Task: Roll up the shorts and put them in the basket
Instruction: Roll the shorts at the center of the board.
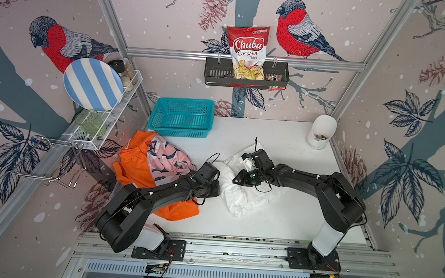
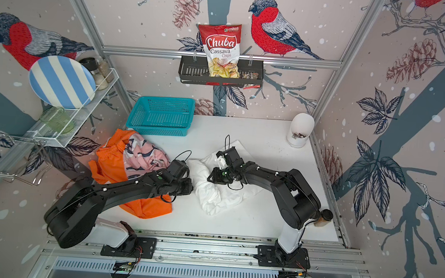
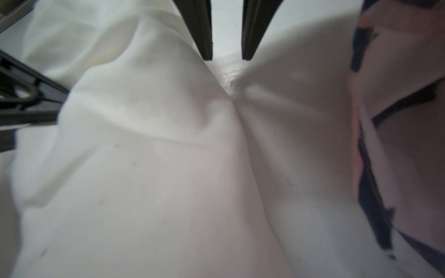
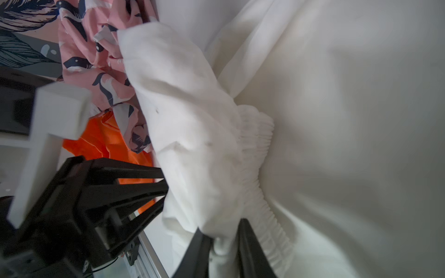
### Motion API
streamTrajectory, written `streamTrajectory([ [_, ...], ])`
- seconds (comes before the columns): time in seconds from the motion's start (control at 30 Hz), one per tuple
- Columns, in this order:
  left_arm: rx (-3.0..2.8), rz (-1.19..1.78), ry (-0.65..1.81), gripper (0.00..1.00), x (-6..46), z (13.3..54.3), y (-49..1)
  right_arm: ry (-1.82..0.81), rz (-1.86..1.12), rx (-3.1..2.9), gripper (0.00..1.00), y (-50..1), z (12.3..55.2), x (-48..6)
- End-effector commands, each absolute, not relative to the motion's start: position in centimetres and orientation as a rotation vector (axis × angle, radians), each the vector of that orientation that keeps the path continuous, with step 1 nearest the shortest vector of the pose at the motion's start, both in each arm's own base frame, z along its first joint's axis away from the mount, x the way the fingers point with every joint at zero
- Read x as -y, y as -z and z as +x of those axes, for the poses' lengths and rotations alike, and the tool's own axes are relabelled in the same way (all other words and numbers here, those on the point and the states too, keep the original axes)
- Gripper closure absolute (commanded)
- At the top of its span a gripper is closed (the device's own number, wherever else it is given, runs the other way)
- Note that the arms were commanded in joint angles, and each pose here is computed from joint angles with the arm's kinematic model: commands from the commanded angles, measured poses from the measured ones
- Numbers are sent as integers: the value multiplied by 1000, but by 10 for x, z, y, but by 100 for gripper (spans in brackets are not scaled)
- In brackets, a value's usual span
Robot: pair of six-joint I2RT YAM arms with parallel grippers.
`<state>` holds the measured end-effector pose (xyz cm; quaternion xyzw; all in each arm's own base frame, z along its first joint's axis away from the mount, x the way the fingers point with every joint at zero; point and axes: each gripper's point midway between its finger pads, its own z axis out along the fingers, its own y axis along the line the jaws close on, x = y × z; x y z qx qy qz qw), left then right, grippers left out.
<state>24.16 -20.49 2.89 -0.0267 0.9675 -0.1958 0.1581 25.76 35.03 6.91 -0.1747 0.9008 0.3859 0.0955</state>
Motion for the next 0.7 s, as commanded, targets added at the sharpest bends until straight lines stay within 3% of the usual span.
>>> streamTrajectory([
  [0.0,-2755,-69,602,79,213,244,-24,-1369,-535,-2590,97,-95,248,-376],
  [0.2,-2750,-65,601,80,213,245,-21,-1562,-523,-2521,100,-116,234,-397],
  [0.33,-2742,-67,594,81,212,246,-24,-1529,-434,-2600,100,-78,236,-389],
  [0.47,-2720,-76,568,80,208,249,-33,-1311,-414,-2714,100,-33,237,-373],
  [0.57,-2689,-94,568,70,206,252,-44,-1253,-423,-2741,100,-20,237,-367],
  [0.67,-2650,-114,569,51,204,255,-60,-1206,-429,-2758,100,-14,236,-361],
])
